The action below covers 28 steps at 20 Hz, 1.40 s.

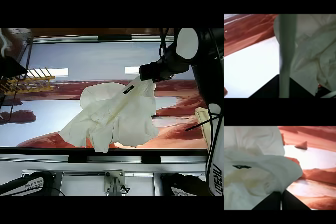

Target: Fold the shirts.

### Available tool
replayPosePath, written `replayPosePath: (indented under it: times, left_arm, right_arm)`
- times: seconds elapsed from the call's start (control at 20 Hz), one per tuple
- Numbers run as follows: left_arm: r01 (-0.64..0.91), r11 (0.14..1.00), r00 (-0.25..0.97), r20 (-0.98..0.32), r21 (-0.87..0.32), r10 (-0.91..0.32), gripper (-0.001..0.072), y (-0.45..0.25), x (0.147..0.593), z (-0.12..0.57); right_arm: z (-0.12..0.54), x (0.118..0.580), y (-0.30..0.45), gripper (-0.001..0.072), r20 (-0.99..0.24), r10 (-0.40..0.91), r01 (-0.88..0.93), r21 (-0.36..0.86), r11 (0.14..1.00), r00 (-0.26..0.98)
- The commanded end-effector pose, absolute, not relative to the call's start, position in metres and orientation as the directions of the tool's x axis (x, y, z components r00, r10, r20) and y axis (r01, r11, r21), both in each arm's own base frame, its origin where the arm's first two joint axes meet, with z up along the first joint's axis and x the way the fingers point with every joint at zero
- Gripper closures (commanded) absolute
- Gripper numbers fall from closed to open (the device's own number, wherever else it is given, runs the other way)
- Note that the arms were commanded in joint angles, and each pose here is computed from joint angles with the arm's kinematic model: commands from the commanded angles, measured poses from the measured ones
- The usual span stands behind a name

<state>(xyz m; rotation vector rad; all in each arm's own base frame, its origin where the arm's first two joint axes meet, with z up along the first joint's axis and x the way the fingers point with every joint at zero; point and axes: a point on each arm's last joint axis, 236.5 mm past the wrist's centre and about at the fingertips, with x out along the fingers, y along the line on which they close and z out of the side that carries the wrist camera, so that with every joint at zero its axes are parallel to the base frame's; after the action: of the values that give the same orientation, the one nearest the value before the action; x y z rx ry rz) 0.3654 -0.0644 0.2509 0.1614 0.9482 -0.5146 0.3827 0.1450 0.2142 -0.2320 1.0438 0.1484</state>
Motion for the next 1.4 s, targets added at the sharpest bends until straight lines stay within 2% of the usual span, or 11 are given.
replayPosePath:
  times: [0.0, 0.3, 0.45, 0.65, 0.95, 1.1, 1.2, 1.35]
  left_arm:
    - [0.563, 0.826, 0.388, -0.88, -0.01, -0.275, 0.0659, -0.103, 0.288, 0.244]
    - [0.671, 0.73, 0.096, -0.961, -0.131, -0.261, 0.0659, -0.145, 0.157, 0.138]
    - [0.745, 0.659, 0.05, -0.977, -0.103, -0.209, 0.0659, -0.15, 0.122, 0.097]
    - [0.797, 0.601, 0.093, -0.974, -0.051, -0.205, 0.0659, -0.184, 0.134, 0.071]
    - [0.801, 0.598, 0.144, -0.96, -0.028, -0.238, 0.0659, -0.227, 0.174, 0.044]
    - [0.819, 0.574, 0.158, -0.954, -0.018, -0.254, 0.0659, -0.241, 0.185, 0.034]
    - [0.854, 0.52, 0.142, -0.959, -0.007, -0.246, 0.0659, -0.244, 0.186, 0.027]
    - [0.929, 0.369, 0.104, -0.958, -0.002, -0.268, 0.0659, -0.252, 0.179, 0.023]
  right_arm:
    - [0.22, 0.391, 0.131, 0.0633, -0.851, -0.028, -0.239, -0.179, 0.954, 0.524]
    - [0.221, 0.407, 0.092, 0.0633, -0.845, -0.057, -0.177, -0.176, 0.968, 0.531]
    - [0.22, 0.408, 0.088, 0.0633, -0.851, -0.035, -0.178, -0.149, 0.973, 0.524]
    - [0.217, 0.404, 0.105, 0.0633, -0.861, 0.037, -0.235, -0.096, 0.967, 0.507]
    - [0.217, 0.401, 0.111, 0.0633, -0.866, 0.064, -0.264, -0.08, 0.961, 0.496]
    - [0.216, 0.397, 0.129, 0.0633, -0.867, 0.141, -0.356, -0.044, 0.933, 0.477]
    - [0.22, 0.389, 0.149, 0.0633, -0.862, 0.217, -0.435, -0.006, 0.9, 0.459]
    - [0.245, 0.379, 0.174, 0.0633, -0.809, 0.274, -0.538, -0.061, 0.841, 0.52]
